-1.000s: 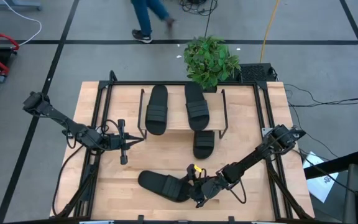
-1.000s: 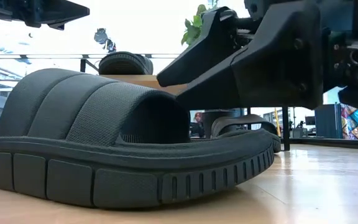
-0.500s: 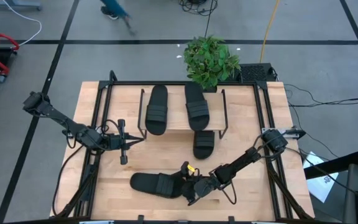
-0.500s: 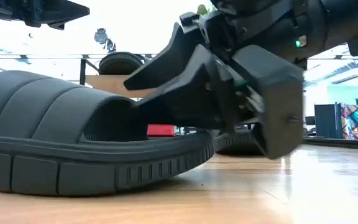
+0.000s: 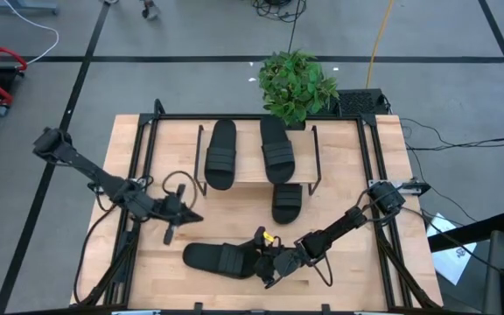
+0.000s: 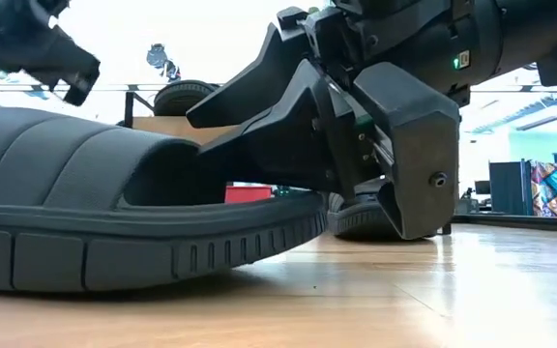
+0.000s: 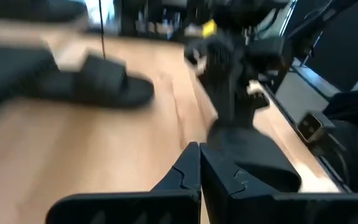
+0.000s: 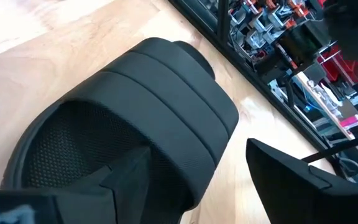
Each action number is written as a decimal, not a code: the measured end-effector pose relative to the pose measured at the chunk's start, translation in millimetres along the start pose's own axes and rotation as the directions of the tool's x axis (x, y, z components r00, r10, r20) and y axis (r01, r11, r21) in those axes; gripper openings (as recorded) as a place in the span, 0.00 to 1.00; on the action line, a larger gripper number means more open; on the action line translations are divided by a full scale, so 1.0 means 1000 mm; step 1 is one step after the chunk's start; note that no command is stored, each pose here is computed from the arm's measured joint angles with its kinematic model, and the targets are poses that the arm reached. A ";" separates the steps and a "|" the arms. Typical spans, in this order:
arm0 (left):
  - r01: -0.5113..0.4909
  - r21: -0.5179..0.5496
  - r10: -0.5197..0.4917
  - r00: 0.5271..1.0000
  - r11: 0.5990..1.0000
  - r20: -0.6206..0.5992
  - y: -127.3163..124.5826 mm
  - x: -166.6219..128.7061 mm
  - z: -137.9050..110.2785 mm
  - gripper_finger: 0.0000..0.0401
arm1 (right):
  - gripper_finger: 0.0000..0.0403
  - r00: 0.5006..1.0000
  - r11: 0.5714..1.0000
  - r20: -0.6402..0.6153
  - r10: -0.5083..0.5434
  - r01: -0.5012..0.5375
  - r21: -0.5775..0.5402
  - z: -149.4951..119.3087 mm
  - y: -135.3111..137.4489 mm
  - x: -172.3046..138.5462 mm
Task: Pick and place slides into the shelf
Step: Put the black slide under the shelf
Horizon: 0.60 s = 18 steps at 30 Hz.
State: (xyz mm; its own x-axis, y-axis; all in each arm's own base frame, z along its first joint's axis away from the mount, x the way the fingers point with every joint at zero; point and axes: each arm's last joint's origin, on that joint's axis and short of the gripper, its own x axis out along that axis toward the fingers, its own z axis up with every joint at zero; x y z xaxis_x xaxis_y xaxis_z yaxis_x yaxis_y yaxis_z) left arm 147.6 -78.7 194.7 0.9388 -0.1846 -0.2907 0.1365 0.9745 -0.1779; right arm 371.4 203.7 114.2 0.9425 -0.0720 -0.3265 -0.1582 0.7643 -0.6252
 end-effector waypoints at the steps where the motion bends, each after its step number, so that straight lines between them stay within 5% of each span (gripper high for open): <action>1: 0.000 -0.023 0.000 1.000 1.000 -0.029 -0.002 0.004 -0.004 0.00 | 0.61 1.000 1.000 0.003 -0.002 0.002 -0.002 0.000 0.000 0.000; 18: 0.017 -0.112 -0.043 0.971 0.994 -0.235 -0.033 0.060 -0.048 0.00 | 0.61 1.000 1.000 0.019 -0.024 0.023 0.007 0.001 -0.007 0.003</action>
State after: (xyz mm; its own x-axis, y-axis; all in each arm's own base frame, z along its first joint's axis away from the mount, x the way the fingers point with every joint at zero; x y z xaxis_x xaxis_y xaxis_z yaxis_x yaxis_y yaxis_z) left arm 184.6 -128.2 138.1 0.8317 -0.2509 -0.4952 0.1160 0.9509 -0.2870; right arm 375.6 198.1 118.2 0.9513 -0.0780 -0.2983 -0.1339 0.7670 -0.6275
